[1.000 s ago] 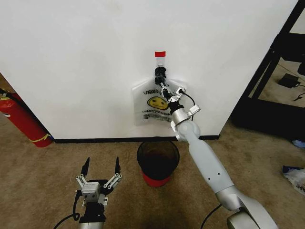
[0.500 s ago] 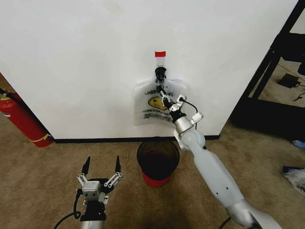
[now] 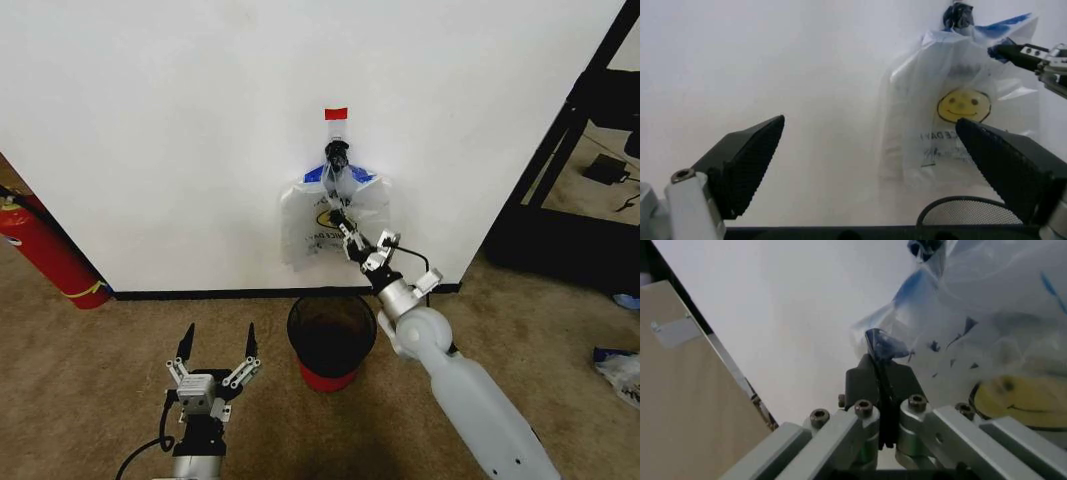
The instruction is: Pick up the garbage bag from the wall and place it over the trash bin.
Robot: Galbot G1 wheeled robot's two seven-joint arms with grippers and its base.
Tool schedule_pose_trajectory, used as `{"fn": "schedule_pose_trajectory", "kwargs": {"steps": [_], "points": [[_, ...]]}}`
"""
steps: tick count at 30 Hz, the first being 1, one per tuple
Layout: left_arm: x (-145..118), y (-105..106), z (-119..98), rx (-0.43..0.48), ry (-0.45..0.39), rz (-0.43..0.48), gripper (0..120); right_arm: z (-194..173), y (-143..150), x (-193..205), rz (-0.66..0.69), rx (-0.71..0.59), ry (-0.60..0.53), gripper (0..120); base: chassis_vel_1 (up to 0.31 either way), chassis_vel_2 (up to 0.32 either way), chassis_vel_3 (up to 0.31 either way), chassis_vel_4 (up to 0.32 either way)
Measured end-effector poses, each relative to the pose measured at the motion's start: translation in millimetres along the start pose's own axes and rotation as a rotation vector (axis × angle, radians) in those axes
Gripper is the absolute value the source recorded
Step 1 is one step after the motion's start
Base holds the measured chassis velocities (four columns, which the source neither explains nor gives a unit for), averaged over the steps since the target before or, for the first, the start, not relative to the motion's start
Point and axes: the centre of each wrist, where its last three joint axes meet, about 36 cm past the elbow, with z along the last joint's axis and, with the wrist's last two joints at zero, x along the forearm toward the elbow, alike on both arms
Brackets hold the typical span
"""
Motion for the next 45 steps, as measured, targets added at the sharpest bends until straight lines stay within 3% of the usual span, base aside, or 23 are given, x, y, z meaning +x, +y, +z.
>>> {"fn": "schedule_pose_trajectory", "kwargs": {"steps": [9,18,32,45], "points": [[-6.4,4.8,-1.7,0.009,-0.004,0.012,100,5.6,14.1,36.7,-0.001,0.077,0.036,0,0.000,0.000,0.000,0.000],[-14.5,8.3,-2.0,0.028,-0.001,0.023,100,5.6,23.9,89.7,-0.040,0.290,0.087,0,0.000,0.000,0.000,0.000],[-20.8,7.7,-0.5,0.048,-0.005,0.039,100,20.4,45.8,157.8,-0.007,0.362,0.131,0,0.000,0.000,0.000,0.000],[-19.3,6.4,-3.3,0.055,-0.009,0.045,100,36.3,55.2,189.7,0.002,0.489,0.143,0,0.000,0.000,0.000,0.000]]}}
